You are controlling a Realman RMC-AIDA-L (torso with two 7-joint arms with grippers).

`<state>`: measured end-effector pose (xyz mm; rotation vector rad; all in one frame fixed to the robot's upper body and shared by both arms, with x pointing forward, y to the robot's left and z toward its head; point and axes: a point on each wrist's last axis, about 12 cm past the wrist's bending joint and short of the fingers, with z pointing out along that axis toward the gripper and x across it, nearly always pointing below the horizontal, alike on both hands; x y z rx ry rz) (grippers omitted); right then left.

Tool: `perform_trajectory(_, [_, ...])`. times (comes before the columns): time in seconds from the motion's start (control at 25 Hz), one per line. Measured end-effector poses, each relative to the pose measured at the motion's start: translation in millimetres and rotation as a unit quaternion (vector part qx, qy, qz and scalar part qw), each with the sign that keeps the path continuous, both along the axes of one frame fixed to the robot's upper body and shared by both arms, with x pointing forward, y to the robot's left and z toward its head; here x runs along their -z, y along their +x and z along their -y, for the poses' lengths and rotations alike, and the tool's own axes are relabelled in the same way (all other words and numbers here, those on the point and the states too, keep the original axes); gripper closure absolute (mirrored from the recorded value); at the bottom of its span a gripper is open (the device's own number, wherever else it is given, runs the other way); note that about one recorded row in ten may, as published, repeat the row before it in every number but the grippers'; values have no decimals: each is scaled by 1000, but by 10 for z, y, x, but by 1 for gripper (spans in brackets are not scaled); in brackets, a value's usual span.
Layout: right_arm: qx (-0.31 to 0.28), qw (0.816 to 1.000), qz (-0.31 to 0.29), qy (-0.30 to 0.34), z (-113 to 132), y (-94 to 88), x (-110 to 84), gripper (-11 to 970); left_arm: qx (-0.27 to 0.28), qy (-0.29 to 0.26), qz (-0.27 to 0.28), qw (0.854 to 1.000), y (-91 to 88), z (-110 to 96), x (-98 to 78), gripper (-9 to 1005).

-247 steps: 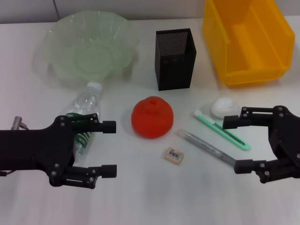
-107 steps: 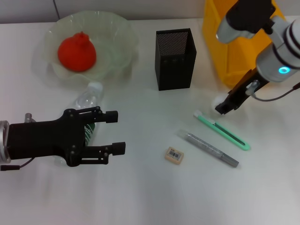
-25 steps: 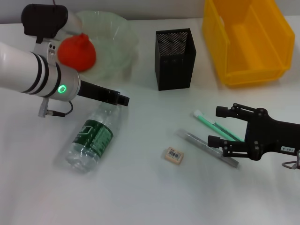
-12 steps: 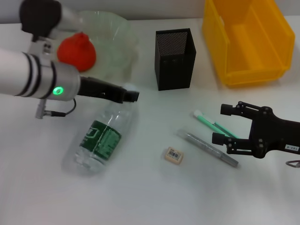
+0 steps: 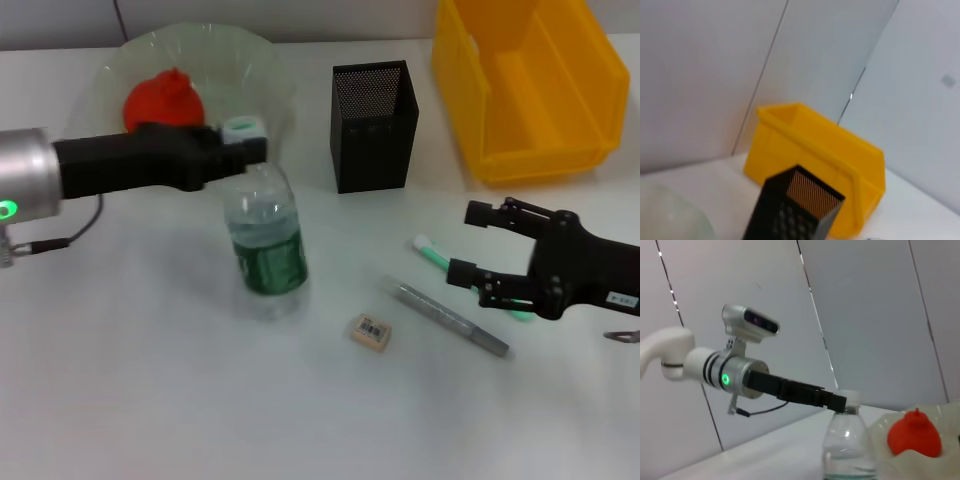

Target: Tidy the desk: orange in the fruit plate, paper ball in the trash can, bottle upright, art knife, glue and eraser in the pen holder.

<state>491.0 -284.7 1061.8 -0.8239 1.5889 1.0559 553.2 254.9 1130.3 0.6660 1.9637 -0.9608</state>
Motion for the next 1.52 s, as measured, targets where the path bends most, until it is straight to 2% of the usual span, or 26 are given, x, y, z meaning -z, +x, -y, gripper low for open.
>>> perform_trajectory(0.24, [-3,1000,-5,12,-97,62,-23,123,-23,-46,84,995,-116,-268,170,490])
perform_trajectory(0.32, [-4,1000,-4,14,-114,88,-38,123,-24,-48,93,994,-126,-279,186,484])
perform_trajectory(0.52, [-7,1000,-2,18,-156,153,-79,124,-21,-66,169,983,-214,-292,295,468])
perform_trajectory(0.68, [-1,1000,-1,22,-166,174,-88,125,-33,-75,241,967,-307,-307,391,456])
perform_trajectory(0.84, [-2,1000,-2,26,-195,199,-97,126,-74,-77,264,959,-353,-356,509,444])
perform_trajectory(1.04, [-1,1000,-3,26,-212,224,-99,126,-92,-67,274,955,-367,-357,609,428])
perform_trajectory(1.2, [-1,1000,-2,28,-222,234,-103,127,-95,-70,287,951,-406,-370,615,416])
perform_trajectory(1.4, [6,999,5,31,-195,265,-143,128,-103,-128,332,929,-613,-569,464,203])
perform_trajectory(1.52, [10,1000,5,25,-132,324,-226,128,-75,-145,340,926,-742,-709,384,206])
